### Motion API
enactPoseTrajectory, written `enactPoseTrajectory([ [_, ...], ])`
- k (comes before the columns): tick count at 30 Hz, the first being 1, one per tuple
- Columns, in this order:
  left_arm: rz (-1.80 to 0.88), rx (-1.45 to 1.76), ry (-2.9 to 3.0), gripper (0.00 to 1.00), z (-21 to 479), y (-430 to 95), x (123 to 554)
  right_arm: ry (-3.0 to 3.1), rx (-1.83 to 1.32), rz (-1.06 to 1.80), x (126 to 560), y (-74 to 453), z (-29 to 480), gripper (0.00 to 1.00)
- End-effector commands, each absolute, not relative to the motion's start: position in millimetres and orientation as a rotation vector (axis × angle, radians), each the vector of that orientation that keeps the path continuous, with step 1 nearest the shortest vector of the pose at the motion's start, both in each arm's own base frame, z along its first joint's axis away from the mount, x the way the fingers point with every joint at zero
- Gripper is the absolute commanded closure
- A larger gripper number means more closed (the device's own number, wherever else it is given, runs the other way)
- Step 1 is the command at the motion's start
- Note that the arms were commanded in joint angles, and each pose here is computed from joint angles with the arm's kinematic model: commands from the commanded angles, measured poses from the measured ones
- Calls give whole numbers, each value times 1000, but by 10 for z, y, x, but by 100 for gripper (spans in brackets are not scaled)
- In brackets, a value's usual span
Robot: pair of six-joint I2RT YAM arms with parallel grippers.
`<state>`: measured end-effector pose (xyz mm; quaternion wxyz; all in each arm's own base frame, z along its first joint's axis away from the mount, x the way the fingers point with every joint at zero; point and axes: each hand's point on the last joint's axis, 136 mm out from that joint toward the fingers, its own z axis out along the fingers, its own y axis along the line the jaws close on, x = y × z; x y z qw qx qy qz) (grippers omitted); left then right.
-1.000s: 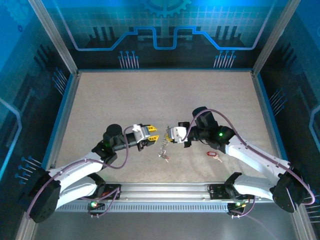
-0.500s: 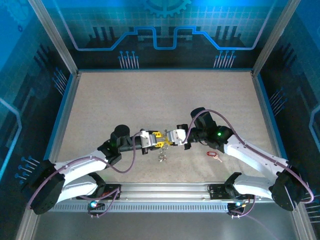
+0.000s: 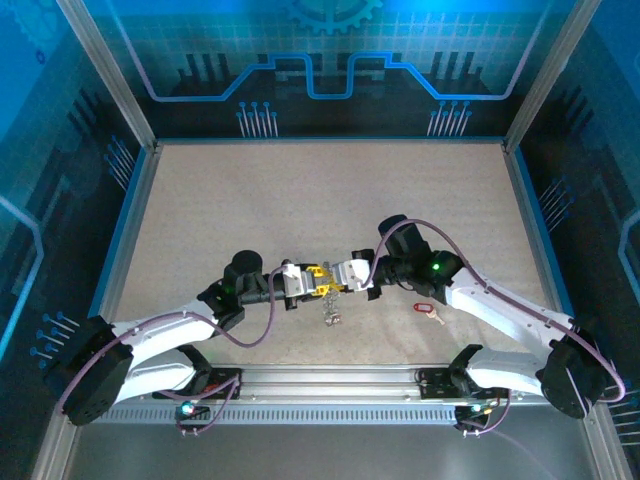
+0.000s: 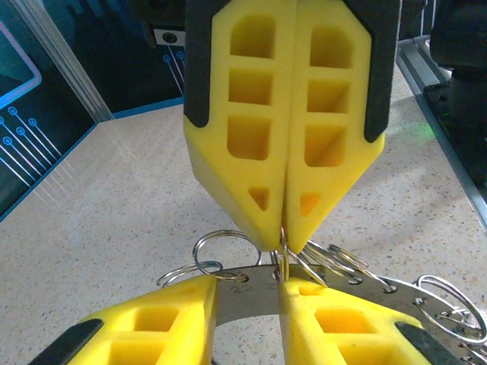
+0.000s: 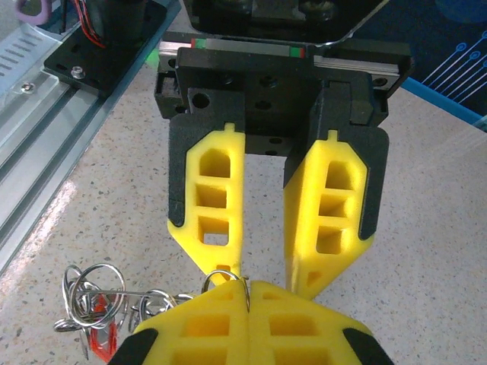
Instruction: Put the keys on the keyring
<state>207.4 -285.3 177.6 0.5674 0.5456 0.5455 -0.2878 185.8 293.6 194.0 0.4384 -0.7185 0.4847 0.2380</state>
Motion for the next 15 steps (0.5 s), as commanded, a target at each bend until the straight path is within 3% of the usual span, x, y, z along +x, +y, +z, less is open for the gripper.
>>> enactPoseTrajectory([
  [1, -703, 1253, 1134, 71, 2114, -2929, 1994, 1146, -1777, 570, 1842, 3026, 2013, 100],
  [8, -713, 1241, 1118, 66, 2110, -2920, 1966, 1155, -1773, 543, 1864, 3006, 2004, 100],
  [15, -722, 1242, 1120, 68, 2104, -2921, 1958, 1147, -1765, 543, 1850, 2995, 2033, 100],
])
